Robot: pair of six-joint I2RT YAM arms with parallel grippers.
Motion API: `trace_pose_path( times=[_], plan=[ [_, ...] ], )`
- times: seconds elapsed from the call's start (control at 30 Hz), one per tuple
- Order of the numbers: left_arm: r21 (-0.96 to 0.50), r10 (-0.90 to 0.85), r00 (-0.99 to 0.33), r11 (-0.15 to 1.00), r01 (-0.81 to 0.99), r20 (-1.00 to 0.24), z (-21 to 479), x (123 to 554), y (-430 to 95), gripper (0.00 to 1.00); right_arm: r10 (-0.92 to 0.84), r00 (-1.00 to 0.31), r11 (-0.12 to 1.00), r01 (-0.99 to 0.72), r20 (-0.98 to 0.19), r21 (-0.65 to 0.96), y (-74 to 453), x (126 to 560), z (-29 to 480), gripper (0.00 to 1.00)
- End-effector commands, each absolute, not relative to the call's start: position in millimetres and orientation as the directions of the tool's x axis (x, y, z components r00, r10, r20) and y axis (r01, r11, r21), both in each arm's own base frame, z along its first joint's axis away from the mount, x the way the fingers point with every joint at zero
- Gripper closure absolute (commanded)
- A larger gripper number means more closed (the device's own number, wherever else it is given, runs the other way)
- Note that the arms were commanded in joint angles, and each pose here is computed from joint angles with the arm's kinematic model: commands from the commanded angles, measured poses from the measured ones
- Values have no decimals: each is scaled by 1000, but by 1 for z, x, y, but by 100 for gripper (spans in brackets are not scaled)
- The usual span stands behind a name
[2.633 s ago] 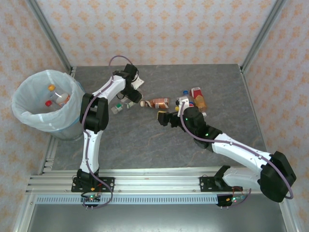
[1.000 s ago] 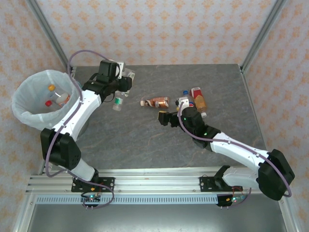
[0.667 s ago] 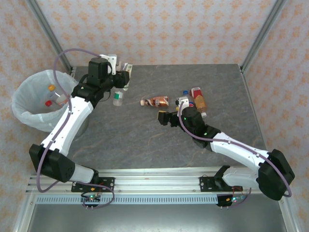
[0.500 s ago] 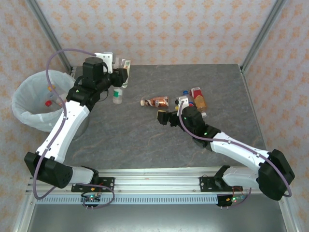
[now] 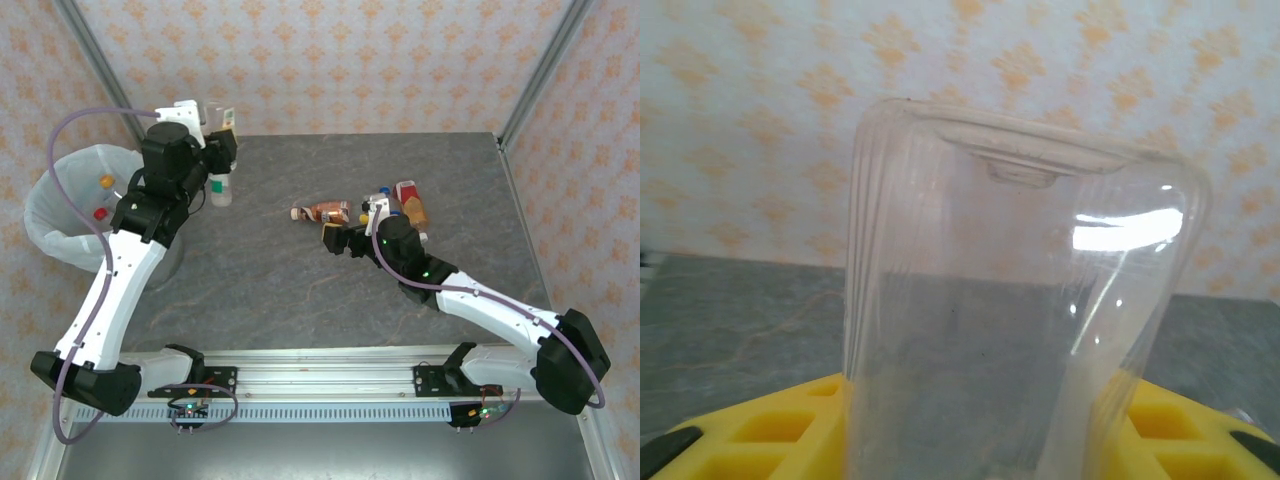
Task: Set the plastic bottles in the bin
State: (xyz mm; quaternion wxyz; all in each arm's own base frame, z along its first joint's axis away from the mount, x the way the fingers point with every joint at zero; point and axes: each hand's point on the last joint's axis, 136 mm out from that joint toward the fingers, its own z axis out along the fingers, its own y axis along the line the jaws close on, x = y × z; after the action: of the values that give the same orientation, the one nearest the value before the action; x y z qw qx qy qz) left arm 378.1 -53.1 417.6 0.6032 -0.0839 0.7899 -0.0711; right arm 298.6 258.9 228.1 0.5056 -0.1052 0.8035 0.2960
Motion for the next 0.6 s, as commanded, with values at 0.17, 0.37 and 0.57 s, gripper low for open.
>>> trace_pose_path(
  times=[0.17, 0.37, 0.57],
  plan=[
    [-186, -251, -118, 899, -396, -961, 462, 351, 24, 100, 122, -455, 789, -494, -882, 365, 271, 304, 237, 1],
    [-239, -302, -48, 833, -499, -952, 474, 340, 66, 100, 102, -461, 788, -504, -881, 355, 277, 307, 235, 1],
    [-160, -217, 5, 705, -691, -976, 482, 315, 109, 100, 88, -462, 785, -514, -882, 347, 281, 306, 235, 1]
  ],
)
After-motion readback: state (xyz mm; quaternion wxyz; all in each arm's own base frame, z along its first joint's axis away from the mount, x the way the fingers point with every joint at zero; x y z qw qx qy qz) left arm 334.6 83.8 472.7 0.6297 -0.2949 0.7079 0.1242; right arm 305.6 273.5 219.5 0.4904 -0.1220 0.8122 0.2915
